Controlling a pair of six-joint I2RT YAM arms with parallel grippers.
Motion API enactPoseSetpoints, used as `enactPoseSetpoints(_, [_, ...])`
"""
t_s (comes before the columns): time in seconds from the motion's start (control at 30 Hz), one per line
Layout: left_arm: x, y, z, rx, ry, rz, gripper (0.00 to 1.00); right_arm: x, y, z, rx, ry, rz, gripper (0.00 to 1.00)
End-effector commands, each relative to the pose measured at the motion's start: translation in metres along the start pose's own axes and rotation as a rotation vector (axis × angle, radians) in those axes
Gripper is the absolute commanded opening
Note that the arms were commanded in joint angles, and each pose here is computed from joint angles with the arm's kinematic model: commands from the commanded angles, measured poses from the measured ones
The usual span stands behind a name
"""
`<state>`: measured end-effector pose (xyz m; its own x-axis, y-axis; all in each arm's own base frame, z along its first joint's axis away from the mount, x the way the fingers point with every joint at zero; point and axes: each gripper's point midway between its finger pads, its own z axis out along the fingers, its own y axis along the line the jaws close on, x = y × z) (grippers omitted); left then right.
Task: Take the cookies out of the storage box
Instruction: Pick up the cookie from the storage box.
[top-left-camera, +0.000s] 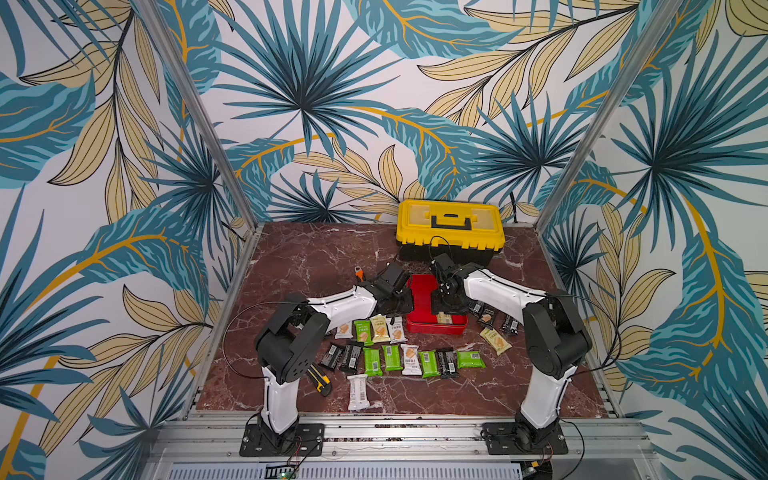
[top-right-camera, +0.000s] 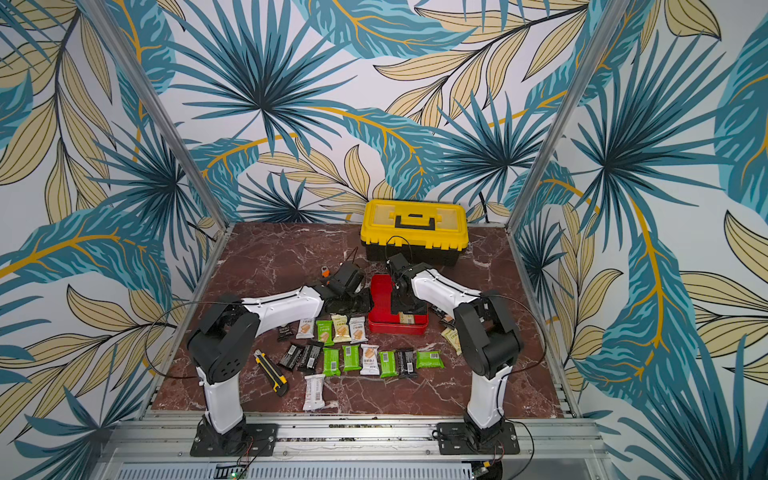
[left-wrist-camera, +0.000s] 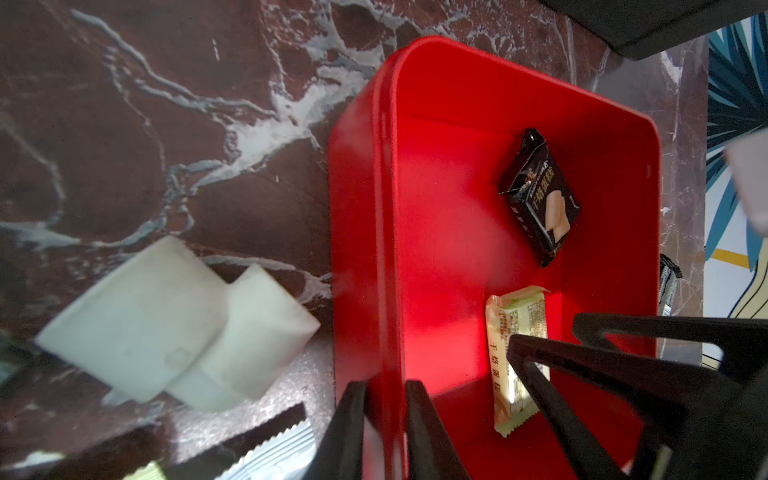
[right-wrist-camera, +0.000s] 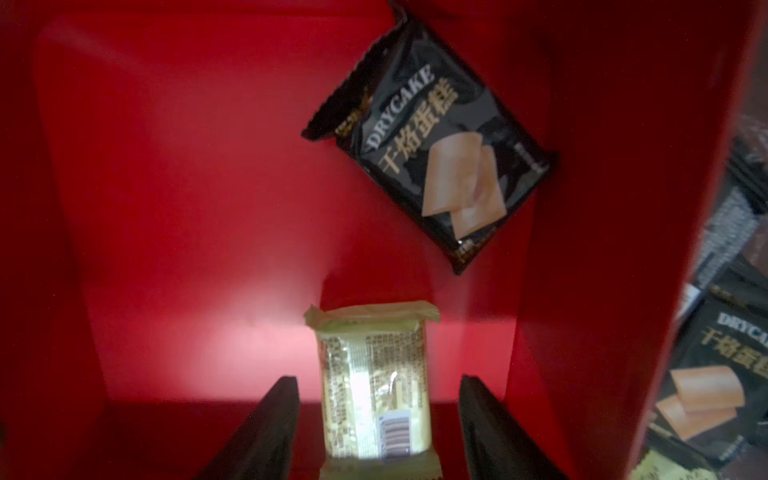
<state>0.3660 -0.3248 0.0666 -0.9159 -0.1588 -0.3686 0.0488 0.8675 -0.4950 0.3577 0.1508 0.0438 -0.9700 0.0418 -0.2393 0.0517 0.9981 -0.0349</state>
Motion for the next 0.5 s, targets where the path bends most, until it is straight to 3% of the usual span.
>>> enactPoseSetpoints(0.0, [-0.013, -0.016, -0.003, 0.044, -0.037, 0.002, 0.21, 0.019, -0.006, 0.015, 0.031, 0.074, -0.05, 0.66])
enactPoseSetpoints(0.47, [-0.01, -0.014, -0.004, 0.04, -0.031, 0.005, 0.21, 0.019, 0.004, 0.034, -0.002, 0.094, -0.052, 0.55])
